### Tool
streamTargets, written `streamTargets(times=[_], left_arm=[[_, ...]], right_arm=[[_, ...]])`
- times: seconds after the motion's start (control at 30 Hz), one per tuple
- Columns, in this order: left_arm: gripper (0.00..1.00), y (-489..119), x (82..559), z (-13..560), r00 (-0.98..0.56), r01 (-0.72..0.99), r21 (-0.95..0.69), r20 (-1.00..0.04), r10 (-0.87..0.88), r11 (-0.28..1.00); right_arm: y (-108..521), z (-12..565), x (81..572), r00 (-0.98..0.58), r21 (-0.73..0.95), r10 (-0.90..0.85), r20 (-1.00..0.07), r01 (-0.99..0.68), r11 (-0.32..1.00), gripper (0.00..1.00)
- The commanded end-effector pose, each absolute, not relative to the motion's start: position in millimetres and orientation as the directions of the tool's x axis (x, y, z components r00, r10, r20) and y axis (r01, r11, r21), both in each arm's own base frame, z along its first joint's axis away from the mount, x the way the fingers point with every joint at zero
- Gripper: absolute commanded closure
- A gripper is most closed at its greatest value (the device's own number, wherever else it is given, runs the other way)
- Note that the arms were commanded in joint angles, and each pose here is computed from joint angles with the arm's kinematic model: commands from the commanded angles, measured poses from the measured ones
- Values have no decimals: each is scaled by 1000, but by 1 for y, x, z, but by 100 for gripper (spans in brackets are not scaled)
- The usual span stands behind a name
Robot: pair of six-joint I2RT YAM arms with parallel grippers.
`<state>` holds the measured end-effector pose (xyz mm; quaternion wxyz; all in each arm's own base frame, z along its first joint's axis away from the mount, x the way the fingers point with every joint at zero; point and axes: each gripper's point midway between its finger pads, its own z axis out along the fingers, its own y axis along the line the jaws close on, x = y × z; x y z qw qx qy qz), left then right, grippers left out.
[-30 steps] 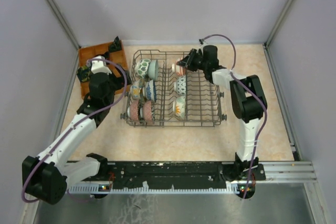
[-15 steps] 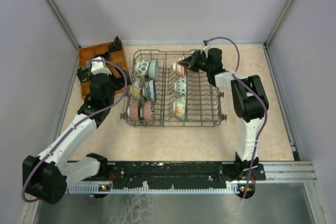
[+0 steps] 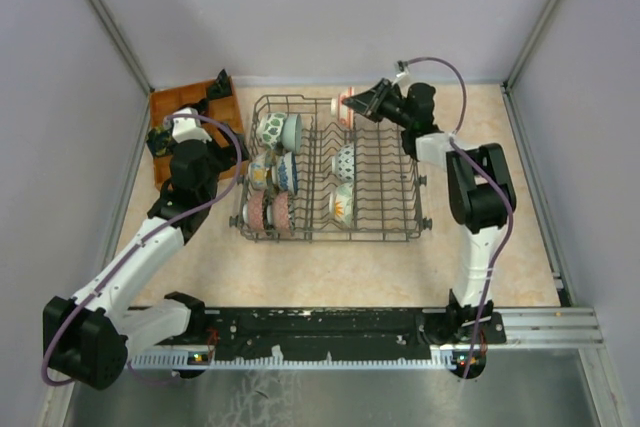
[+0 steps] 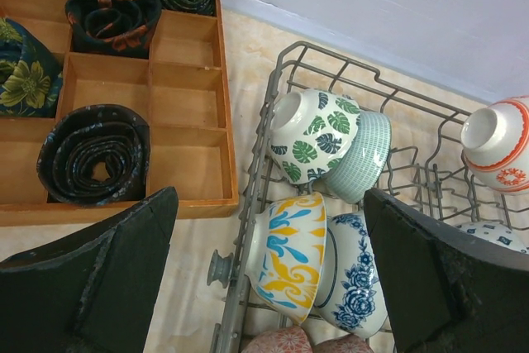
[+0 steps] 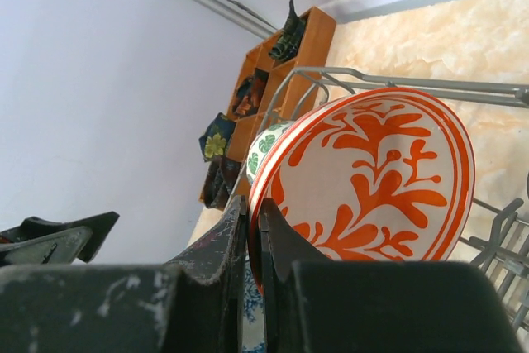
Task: Unload the bowls from the dish rack
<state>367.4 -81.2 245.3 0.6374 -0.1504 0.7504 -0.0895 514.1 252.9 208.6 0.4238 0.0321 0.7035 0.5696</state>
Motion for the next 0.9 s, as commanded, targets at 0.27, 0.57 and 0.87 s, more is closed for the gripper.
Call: streamTargets(times=[0.27,0.57,0.87], left_arm=[[1,-85,371,254,-116,-94,-341,-929,-350,936],[1,-87,371,255,-114,-84,-347,-928,-355,934],[1,-89,369,255,-125,-74,-353,-924,-360,933]], right_arm=[[174,343,511,-284,545,466,-838,-459,702,100],[62,291,530,-398,193,198,-896,52,980,100],[8,223,542,-553,-1,118,-825,210,978,100]])
